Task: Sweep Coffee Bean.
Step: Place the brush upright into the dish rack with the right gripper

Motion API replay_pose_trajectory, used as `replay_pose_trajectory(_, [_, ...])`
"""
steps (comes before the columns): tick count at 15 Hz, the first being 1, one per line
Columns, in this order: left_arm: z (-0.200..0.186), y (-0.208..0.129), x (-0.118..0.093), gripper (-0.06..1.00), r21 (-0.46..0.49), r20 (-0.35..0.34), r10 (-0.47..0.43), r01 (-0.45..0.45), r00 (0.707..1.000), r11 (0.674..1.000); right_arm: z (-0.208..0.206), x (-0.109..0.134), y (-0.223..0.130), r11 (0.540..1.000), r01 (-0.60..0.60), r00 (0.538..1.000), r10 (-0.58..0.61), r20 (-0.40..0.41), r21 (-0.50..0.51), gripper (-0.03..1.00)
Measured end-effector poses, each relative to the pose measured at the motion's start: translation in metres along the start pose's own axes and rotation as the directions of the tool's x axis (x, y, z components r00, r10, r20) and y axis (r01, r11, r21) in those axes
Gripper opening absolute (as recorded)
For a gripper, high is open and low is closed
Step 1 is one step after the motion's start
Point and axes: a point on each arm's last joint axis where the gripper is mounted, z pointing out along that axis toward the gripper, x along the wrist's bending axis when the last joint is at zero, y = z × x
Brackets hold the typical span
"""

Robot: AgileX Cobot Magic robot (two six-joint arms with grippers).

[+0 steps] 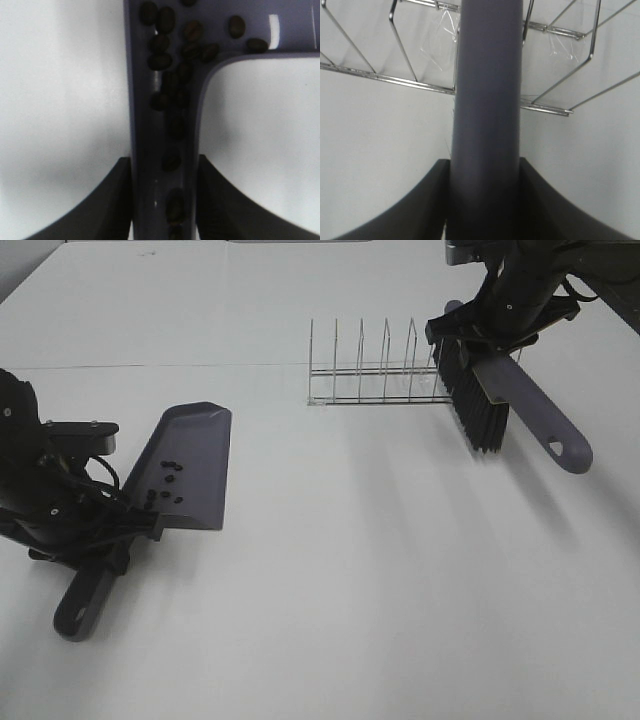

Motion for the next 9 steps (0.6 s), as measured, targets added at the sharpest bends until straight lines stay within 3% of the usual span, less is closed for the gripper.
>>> replay_pose_trajectory(9, [0.0000,0.0000,0.0001,0.34,0.000,-0.001,0.002,-0.002,1.000,1.000,0.0059,-0.0002,0.0104,0.993,0.006,1.000,-0.005,0.009,-0.115,0.31])
